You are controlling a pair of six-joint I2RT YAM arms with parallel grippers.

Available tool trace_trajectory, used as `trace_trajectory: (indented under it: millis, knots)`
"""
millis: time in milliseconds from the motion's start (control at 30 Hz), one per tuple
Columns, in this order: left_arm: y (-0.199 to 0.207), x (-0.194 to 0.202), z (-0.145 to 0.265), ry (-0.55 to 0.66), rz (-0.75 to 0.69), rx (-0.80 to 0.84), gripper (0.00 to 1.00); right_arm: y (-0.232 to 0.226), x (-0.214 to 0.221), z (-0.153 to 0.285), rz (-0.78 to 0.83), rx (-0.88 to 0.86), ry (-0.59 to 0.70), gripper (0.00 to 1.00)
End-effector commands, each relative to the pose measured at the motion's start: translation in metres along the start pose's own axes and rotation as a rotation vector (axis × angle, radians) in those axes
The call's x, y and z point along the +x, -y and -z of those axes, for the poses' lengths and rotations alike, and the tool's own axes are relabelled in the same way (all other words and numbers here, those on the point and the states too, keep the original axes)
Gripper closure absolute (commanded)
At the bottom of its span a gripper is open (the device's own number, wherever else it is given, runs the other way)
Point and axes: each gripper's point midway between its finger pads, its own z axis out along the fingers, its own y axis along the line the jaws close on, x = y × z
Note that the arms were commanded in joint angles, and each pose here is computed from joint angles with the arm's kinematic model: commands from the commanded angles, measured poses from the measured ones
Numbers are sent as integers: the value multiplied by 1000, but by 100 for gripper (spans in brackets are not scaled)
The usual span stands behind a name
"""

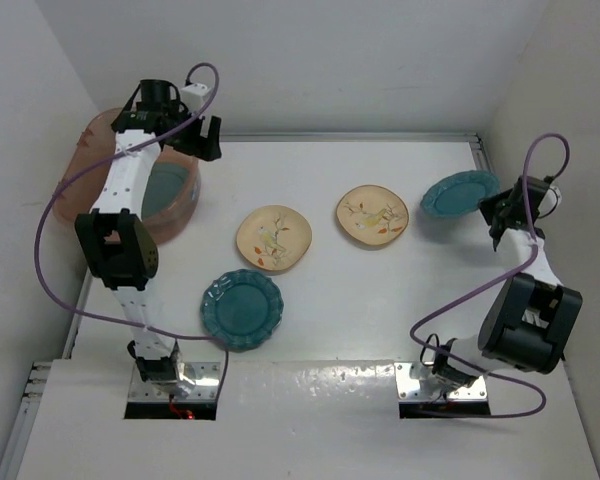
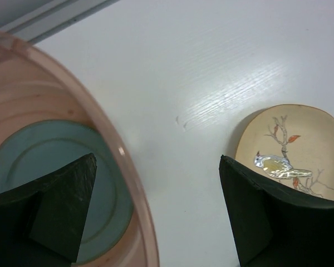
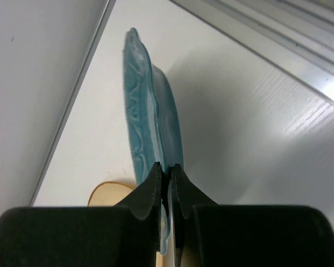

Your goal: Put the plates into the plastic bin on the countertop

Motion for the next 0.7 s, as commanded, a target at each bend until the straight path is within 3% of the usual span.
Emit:
trace_trajectory:
  millis: [0,133,200,233,367,400,433,567,667]
  knots:
    - [34,-11,-15,19,-20,124,8,-65,-58,20,61,-139,174,100]
    - [77,-16,-30,30,-16,287,7,-103,-46,35,112,-240,133,100]
    - [112,-25,-34,59,-14,445,5,-138,-31,48,146,-347,82,100]
    - [124,-27,-36,66,-7,503,0,-165,-8,55,175,-417,27,100]
    - [174,-37,-43,83,56,739,0,-229,70,70,210,-653,-195,100]
    - [178,-34,-48,72,66,748,0,-246,80,78,202,-716,-233,100]
    - [186,-31,-53,59,63,761,0,-267,123,86,235,-790,-328,100]
    - [175,-15,-78,8,102,695,0,-313,174,111,244,-977,-469,100]
    - [153,-6,-91,-13,159,634,0,-343,186,128,246,-1089,-523,100]
